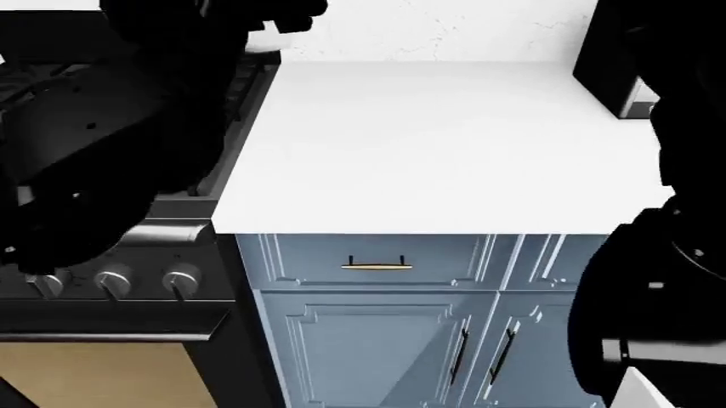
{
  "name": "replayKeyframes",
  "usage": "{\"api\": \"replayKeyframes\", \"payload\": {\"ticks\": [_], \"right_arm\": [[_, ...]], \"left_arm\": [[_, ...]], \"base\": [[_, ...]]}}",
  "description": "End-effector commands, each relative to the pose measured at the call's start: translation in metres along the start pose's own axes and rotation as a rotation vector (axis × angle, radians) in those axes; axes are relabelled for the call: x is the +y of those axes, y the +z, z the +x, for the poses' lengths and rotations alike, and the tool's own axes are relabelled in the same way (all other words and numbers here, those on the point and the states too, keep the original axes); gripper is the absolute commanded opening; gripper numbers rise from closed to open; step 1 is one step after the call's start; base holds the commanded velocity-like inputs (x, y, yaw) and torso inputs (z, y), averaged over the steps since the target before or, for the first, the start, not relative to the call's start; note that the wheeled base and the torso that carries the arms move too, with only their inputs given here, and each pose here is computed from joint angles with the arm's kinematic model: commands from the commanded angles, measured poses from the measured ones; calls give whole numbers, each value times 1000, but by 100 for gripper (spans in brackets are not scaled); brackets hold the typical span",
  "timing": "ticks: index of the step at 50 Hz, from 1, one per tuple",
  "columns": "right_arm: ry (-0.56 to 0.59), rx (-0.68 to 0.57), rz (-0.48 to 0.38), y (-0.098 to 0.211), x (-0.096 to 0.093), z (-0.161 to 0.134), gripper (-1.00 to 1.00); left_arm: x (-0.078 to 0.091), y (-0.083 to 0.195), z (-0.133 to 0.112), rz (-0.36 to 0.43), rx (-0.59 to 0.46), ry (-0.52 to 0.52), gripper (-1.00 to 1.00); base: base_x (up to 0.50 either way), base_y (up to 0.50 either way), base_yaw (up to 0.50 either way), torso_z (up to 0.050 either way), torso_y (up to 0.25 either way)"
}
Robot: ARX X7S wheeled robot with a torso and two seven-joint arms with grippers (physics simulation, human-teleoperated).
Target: Pick and place the shaker into the drawer. Then close the cabinet.
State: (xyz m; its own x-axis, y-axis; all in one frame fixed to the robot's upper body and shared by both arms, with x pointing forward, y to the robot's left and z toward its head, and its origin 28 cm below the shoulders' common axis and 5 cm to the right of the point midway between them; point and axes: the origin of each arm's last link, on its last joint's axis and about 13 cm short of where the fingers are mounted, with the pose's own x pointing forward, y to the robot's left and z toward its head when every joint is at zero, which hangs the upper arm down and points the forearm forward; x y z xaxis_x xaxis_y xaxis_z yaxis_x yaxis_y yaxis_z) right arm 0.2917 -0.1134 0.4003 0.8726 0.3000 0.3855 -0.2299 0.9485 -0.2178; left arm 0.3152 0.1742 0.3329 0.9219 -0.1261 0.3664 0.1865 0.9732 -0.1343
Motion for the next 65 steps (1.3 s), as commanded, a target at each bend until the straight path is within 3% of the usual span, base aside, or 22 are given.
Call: {"api": "replayKeyframes", "payload": {"ticks": [1, 10, 65], "right_arm": [[-35, 33, 38, -35, 17, -49, -100], [-60, 55, 52, -46, 20, -61, -100], [-71, 70, 113, -50, 24, -65, -100]], "left_arm": [[15, -28, -44, -24, 64, 37, -100], [22, -44, -51, -13, 98, 63, -100], [18, -73, -67, -33, 162, 21, -100]], "base": [[0, 0, 0, 0, 0], [0, -22, 0, 2, 0], [-56, -500, 0, 0, 0]]}}
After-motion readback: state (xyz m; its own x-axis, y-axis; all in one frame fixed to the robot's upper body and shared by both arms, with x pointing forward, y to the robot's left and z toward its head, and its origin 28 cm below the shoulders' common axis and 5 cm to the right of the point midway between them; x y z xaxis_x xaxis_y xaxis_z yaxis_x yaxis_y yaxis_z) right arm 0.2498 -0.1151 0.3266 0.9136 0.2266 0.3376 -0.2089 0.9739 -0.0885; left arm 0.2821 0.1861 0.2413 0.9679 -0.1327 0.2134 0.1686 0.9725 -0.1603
